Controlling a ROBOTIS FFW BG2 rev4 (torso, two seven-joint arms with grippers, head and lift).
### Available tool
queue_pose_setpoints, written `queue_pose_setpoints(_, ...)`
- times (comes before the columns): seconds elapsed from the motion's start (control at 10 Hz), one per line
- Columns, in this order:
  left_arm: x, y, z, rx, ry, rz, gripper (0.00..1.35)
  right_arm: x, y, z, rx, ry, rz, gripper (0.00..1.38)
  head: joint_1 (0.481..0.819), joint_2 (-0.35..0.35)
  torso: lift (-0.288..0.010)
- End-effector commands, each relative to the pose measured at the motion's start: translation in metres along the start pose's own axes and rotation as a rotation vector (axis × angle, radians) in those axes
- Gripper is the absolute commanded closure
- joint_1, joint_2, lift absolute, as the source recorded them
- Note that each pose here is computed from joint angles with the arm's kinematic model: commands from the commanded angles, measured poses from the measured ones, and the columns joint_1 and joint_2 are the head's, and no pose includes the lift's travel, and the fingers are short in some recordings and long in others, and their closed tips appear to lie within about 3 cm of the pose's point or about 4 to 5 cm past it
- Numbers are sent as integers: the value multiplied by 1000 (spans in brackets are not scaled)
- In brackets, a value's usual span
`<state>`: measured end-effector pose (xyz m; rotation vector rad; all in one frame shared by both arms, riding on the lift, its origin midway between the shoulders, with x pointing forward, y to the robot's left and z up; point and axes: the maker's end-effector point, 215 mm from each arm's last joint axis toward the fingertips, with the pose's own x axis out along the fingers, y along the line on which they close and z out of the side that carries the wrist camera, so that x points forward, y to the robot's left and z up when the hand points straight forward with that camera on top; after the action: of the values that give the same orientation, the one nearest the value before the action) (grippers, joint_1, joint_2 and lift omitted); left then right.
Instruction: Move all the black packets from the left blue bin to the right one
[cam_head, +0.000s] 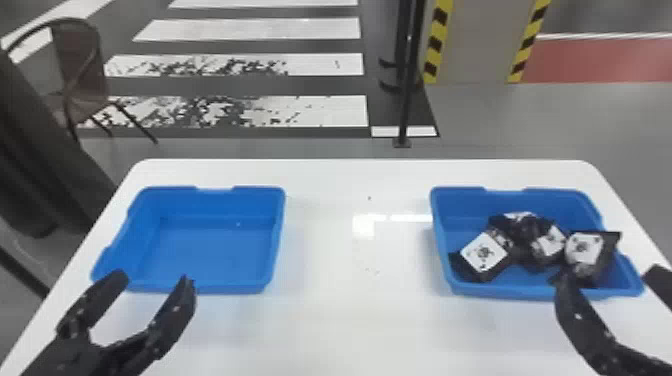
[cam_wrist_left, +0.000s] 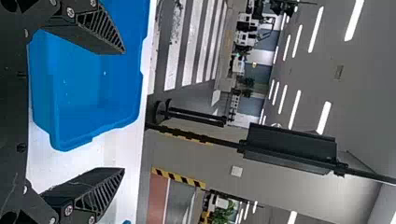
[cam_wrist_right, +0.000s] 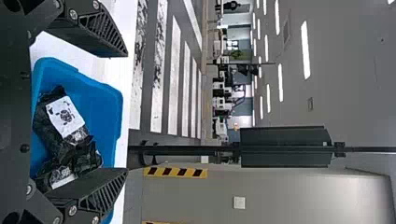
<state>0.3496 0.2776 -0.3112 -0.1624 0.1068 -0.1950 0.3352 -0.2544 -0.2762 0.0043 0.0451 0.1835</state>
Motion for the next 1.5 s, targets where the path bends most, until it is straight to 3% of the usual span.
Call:
queue_pose_setpoints(0.0,0,0,-1,-6,2,1,150,0,0,-2,5,3,-1,156,695,40,-140)
queue_pose_setpoints(1.4,-3,2,-11,-29,25,4,150,0,0,-3,24,1,2,157,695,41,-140)
